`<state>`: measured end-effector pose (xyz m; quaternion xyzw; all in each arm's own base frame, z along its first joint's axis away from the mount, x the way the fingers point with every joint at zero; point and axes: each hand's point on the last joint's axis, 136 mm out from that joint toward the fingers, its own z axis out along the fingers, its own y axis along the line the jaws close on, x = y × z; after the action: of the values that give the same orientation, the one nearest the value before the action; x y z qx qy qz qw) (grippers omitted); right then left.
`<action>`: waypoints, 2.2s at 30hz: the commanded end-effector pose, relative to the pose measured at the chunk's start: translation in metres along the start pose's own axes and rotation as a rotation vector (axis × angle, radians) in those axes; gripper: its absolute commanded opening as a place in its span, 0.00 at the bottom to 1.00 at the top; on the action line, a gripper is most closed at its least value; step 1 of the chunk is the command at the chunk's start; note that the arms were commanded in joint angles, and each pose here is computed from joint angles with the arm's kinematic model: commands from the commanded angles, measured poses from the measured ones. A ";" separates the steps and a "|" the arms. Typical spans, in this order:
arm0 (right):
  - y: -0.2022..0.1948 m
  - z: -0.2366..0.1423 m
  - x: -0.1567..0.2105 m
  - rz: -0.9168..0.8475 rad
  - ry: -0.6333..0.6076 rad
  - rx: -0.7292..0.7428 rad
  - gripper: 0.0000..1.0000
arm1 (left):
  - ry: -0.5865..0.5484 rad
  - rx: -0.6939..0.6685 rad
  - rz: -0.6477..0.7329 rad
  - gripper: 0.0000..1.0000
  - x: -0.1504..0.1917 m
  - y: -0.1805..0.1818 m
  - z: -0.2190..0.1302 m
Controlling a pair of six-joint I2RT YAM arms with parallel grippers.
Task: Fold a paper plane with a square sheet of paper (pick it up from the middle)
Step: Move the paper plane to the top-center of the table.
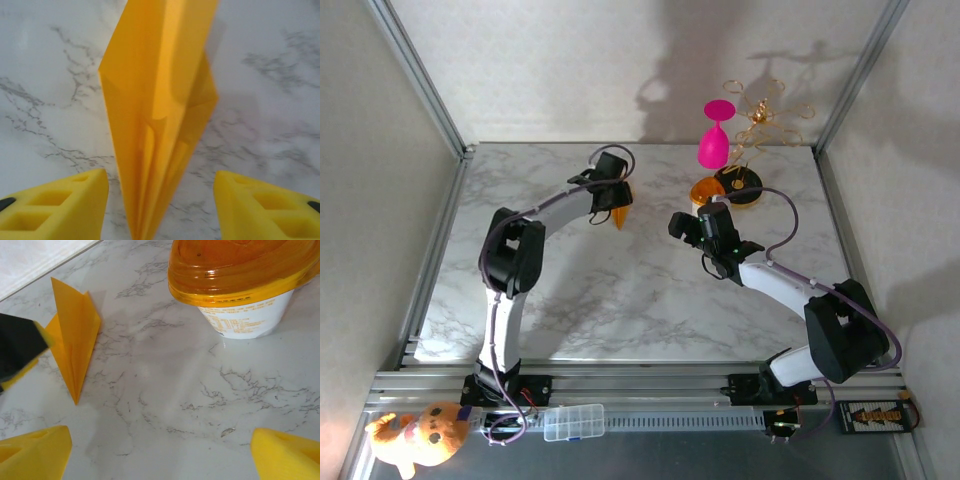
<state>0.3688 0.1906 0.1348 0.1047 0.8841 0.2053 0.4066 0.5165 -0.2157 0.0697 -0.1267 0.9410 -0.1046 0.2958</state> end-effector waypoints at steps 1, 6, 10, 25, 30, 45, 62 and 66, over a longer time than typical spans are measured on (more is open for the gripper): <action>0.002 0.000 -0.005 0.013 -0.004 -0.004 0.92 | -0.006 -0.028 0.001 0.55 -0.004 -0.002 0.005; 0.003 0.003 -0.001 0.019 0.013 -0.010 0.91 | 0.008 -0.033 0.015 0.46 0.000 -0.005 0.014; 0.003 0.007 0.004 0.023 0.033 -0.015 0.91 | -0.019 -0.097 0.030 0.50 -0.005 0.001 0.007; 0.004 0.008 0.006 0.030 0.040 -0.023 0.91 | -0.001 -0.068 0.059 0.43 0.000 -0.009 0.015; 0.004 0.008 0.007 0.029 0.042 -0.024 0.90 | 0.027 -0.067 0.078 0.44 0.006 -0.011 0.028; 0.005 0.009 0.007 0.033 0.042 -0.027 0.90 | 0.061 -0.157 0.106 0.43 0.020 0.008 0.050; 0.005 0.010 0.006 0.036 0.043 -0.026 0.90 | 0.143 -0.219 0.183 0.51 0.044 0.026 0.066; 0.005 0.010 0.006 0.034 0.044 -0.023 0.90 | 0.166 -0.216 0.203 0.56 0.050 0.027 0.069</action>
<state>0.3659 0.1993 0.1214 0.1017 0.8924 0.2204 0.3805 0.5364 -0.2233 0.0211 -0.0742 0.9589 -0.0164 0.2735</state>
